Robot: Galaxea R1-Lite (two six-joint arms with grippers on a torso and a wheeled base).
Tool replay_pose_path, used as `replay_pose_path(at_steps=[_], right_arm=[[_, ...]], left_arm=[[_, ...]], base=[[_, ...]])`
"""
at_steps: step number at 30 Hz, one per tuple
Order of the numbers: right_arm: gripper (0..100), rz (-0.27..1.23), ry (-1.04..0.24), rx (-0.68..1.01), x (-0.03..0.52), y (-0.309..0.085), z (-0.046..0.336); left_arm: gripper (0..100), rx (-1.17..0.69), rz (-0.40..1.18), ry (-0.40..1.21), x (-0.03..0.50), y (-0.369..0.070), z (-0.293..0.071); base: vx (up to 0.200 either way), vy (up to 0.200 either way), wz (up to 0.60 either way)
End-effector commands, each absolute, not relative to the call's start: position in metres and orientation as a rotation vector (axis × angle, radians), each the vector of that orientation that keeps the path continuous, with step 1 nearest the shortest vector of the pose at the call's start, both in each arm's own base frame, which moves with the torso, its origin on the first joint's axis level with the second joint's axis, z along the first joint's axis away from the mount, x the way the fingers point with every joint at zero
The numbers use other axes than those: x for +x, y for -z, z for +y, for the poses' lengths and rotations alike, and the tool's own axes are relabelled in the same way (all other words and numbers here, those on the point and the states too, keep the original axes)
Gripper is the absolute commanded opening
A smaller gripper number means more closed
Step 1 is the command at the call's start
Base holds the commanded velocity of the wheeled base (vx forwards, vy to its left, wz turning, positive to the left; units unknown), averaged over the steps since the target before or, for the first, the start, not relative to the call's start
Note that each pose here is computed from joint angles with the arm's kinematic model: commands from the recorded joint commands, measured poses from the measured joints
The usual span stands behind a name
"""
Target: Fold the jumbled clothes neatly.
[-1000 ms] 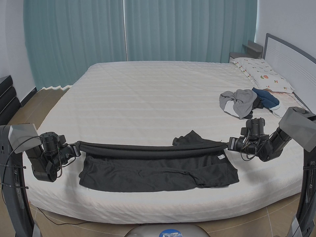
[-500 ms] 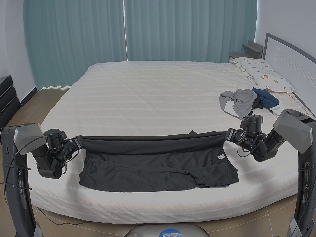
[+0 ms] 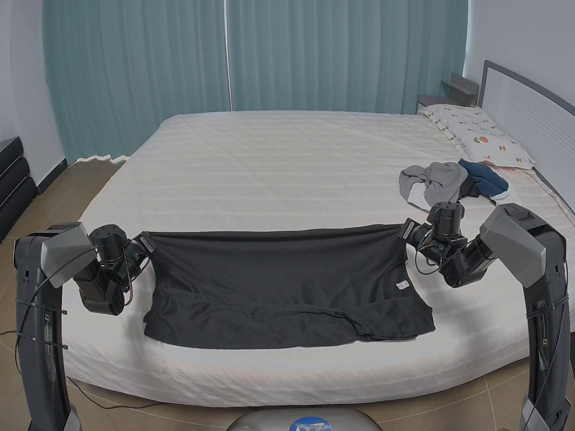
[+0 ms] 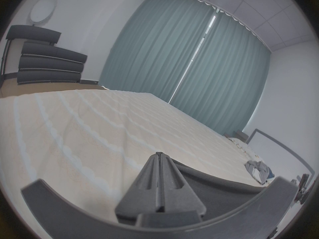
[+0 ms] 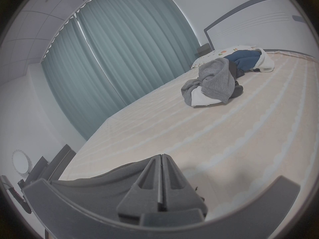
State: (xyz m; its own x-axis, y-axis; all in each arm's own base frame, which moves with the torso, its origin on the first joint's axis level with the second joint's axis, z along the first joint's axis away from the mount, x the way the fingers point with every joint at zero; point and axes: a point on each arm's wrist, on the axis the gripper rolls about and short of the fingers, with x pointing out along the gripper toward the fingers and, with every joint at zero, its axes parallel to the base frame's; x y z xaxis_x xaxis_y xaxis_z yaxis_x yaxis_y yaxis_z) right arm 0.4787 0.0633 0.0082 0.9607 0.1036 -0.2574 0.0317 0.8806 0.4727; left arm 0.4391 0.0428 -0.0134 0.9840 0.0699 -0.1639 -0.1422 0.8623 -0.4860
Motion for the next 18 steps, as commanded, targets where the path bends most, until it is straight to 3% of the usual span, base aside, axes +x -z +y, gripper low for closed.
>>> replay_pose_path(at_steps=[1,18], right_arm=[[0,0.269,-0.019,0.504,0.489,0.006,0.067],[0,0.313,-0.048,0.579,0.477,-0.007,0.066]], left_arm=[[0,-0.555,0.139,-0.131,0.447,0.027,0.043],[0,-0.567,0.198,-0.069,0.431,0.027,0.036]], base=[[0.000,0.000,0.00],[0.000,0.000,0.00]])
